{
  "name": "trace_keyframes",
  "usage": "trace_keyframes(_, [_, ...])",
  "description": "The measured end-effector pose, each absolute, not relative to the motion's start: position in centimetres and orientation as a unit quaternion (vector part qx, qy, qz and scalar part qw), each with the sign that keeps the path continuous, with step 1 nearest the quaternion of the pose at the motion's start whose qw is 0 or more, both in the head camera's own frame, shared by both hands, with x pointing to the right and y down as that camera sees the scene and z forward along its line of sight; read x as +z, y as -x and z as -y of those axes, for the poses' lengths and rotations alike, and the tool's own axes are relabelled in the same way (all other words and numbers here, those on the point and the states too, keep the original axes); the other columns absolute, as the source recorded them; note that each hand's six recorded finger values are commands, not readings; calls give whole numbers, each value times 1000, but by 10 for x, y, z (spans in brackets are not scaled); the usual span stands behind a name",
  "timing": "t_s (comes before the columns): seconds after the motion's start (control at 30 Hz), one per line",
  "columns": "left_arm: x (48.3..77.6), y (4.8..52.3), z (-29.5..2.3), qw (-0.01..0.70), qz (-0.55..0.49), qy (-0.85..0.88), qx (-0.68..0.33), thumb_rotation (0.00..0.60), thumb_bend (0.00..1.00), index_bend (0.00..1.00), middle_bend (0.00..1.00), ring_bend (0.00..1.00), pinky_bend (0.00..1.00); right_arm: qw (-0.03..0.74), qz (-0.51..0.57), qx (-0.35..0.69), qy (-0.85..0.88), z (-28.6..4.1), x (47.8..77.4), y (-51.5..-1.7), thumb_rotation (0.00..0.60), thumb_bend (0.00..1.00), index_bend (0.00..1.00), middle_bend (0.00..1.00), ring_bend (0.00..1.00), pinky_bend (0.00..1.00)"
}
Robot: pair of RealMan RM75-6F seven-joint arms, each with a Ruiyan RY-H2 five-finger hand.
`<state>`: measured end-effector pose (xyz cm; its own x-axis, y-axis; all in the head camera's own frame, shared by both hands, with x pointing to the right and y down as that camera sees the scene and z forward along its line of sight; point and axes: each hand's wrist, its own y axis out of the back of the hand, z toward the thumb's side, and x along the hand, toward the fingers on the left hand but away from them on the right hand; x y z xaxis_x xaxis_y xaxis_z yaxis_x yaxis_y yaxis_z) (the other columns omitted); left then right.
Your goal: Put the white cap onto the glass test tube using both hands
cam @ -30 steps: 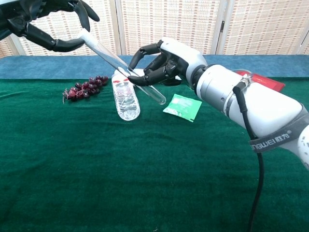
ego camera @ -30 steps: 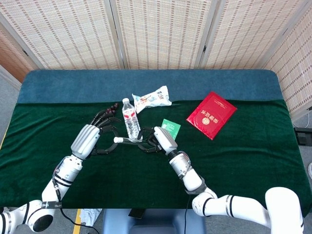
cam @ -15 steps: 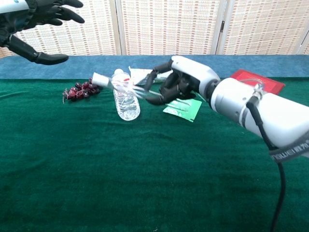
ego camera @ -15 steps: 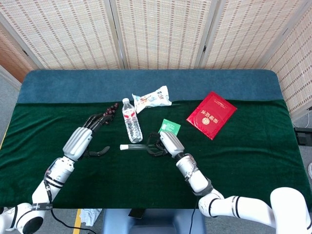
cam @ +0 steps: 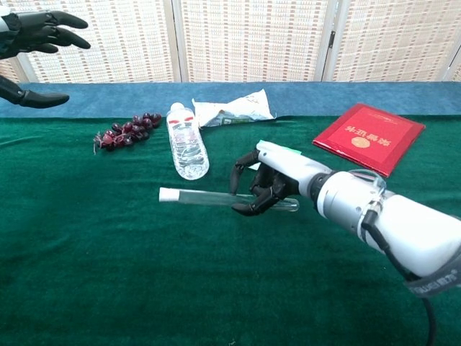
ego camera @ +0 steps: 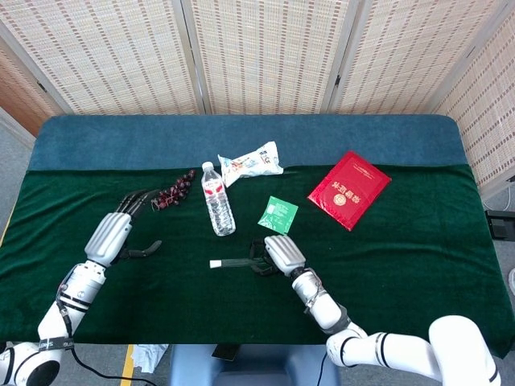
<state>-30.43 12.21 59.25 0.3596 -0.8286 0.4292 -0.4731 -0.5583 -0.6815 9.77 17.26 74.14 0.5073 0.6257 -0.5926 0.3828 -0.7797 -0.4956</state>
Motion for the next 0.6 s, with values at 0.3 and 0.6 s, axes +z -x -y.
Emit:
trace_keyframes(0.3, [592,307,-124,228,-413,790,-391,600,354,4,148,1,0,161,295,402,852,-179,744,-99,589,689,425,1000,1000,1000])
trace_keyframes(0.6, [591,322,-127,224,-425,780,-401,600,354,12,148,1,0,162,313,391,850,-176,733,-107,589,689,327,1000,1000,1000])
